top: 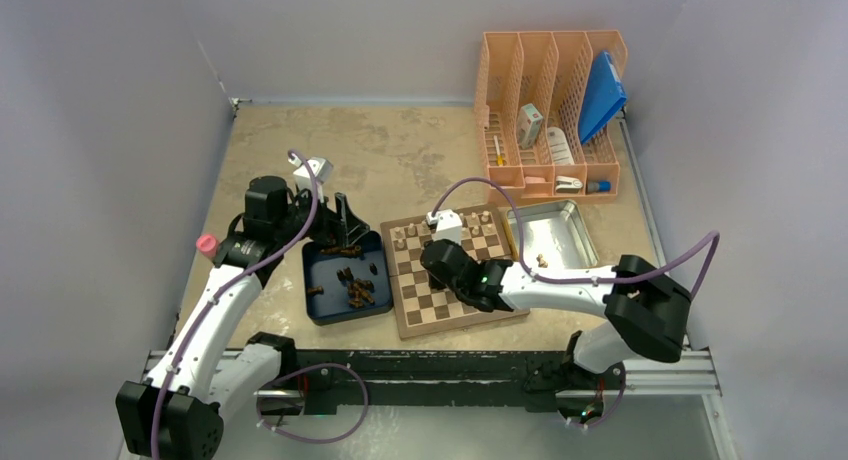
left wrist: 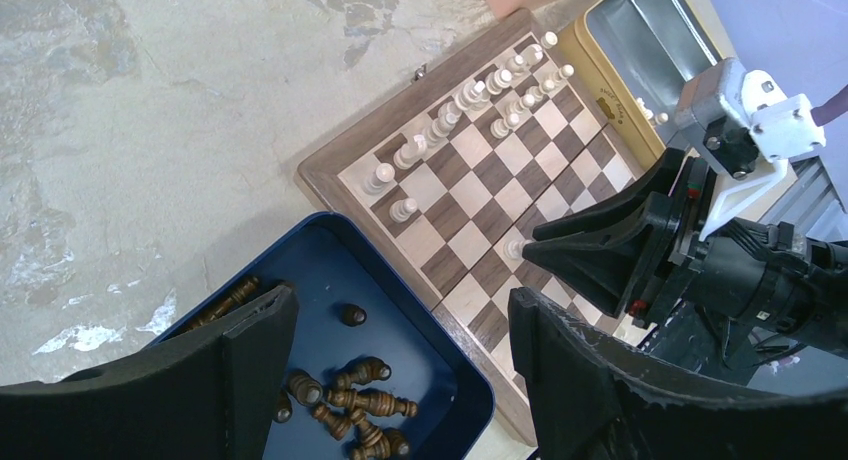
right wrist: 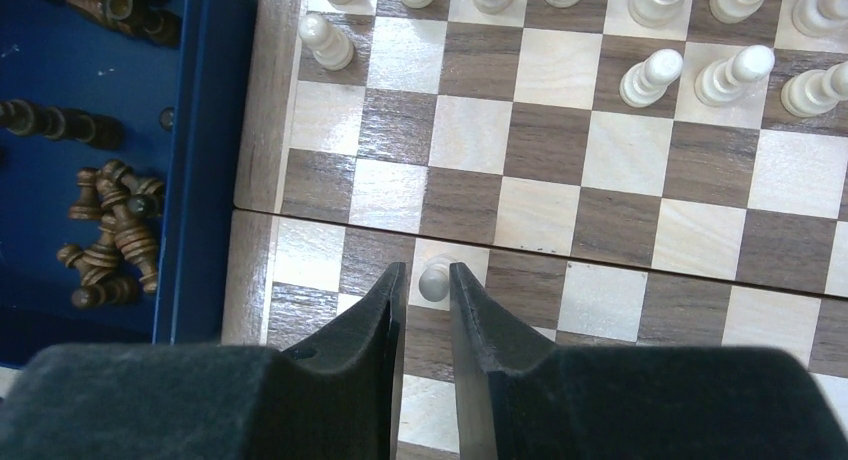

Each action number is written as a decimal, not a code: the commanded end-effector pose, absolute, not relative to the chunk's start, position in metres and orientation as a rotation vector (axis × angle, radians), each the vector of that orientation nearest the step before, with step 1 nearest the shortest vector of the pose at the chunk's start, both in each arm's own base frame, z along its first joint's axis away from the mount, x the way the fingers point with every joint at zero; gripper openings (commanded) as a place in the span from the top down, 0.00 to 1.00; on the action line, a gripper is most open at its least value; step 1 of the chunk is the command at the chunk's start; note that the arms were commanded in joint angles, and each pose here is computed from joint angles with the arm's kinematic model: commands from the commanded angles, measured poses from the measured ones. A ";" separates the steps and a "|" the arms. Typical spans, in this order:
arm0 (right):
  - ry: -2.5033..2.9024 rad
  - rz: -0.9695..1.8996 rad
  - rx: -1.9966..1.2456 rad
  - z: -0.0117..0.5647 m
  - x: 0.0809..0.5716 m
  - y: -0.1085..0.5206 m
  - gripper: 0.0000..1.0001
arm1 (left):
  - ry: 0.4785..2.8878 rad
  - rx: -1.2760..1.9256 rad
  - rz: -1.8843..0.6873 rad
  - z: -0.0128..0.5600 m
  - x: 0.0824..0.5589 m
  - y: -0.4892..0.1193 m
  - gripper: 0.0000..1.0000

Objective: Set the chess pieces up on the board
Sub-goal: Pick up the chess piece from the chessboard, then place the chess piece on the chessboard.

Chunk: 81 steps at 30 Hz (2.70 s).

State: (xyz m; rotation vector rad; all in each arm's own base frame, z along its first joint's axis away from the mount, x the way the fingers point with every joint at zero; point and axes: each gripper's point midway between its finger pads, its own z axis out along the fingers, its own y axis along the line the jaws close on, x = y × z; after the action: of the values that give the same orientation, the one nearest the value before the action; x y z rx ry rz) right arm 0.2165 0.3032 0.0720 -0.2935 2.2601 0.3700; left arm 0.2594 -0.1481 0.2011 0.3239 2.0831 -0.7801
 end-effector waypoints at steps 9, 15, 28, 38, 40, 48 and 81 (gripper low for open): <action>2.230 0.325 -0.257 0.082 0.229 0.307 0.83 | 2.051 0.361 -0.804 0.206 0.261 -0.153 0.23; 2.203 0.335 -0.245 0.096 0.232 0.306 0.91 | 2.052 0.361 -0.799 0.206 0.260 -0.152 0.23; 2.146 0.302 -0.117 0.112 0.288 0.285 0.92 | 2.056 0.362 -0.803 0.205 0.260 -0.153 0.23; 2.144 0.258 -0.097 0.104 0.310 0.290 0.92 | 2.049 0.363 -0.802 0.206 0.260 -0.152 0.23; 2.151 0.247 -0.102 0.100 0.311 0.291 0.92 | 2.051 0.359 -0.799 0.206 0.260 -0.152 0.23; 2.166 0.219 -0.106 0.091 0.314 0.292 0.92 | 2.056 0.352 -0.794 0.205 0.261 -0.151 0.22; 2.158 0.187 -0.112 0.094 0.322 0.293 0.73 | 2.059 0.351 -0.792 0.204 0.261 -0.151 0.22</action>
State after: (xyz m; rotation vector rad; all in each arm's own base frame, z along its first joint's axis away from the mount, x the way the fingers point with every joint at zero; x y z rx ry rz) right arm 0.3086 0.2854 0.0648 -0.1477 2.2247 0.1647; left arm 0.2584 -0.1500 0.1983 0.3284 2.0956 -0.7970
